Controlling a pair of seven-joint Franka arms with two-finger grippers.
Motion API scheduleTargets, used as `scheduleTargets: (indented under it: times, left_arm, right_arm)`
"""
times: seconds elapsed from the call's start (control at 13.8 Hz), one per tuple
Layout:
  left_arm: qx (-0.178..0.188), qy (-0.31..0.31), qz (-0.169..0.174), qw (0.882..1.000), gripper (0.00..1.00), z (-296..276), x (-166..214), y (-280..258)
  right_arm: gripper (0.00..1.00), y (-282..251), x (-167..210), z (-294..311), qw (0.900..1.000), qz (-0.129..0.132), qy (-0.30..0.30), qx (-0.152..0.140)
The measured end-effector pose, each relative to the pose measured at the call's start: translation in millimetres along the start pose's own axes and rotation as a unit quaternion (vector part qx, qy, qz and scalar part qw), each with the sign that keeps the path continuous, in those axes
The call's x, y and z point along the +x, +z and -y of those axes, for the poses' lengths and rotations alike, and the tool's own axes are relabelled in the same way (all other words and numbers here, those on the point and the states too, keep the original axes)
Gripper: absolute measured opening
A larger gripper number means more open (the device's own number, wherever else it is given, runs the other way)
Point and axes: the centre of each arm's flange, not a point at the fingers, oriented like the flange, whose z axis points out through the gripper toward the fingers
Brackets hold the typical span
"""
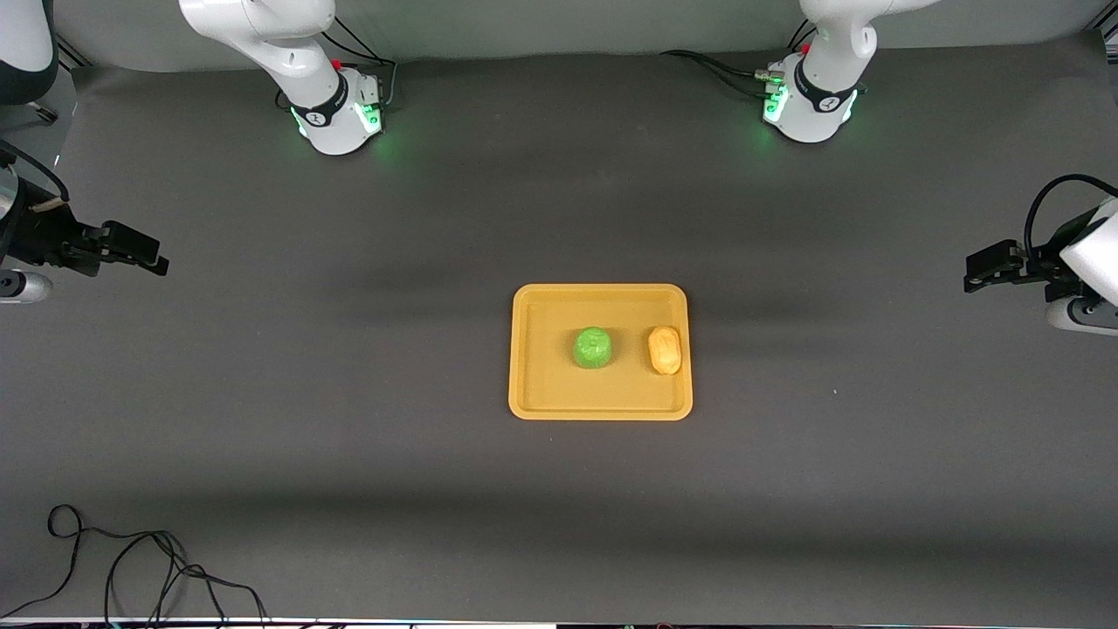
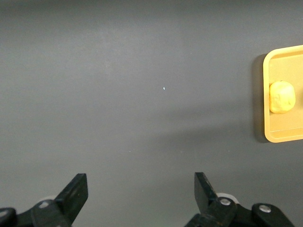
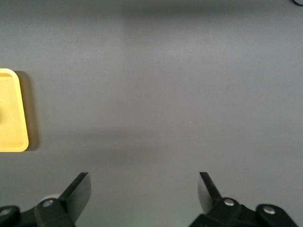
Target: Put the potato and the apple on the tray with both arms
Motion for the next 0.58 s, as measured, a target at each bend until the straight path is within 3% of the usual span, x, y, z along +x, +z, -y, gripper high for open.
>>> scheduleTargets:
  times: [0.36, 0.58]
  left_arm:
    - [-0.005, 0.003, 0.025, 1.000, 1.00, -4.1, -4.3, 5.6]
    - [-0.026, 0.035, 0.047, 0.998, 1.00, -54.3, -0.9, 23.4]
  right_arm:
    - [1.00, 0.9, -2.1, -1.8, 1.000, 0.009, -0.013, -0.014]
    - [1.00, 1.2, -1.9, -2.3, 1.000, 0.009, -0.013, -0.014]
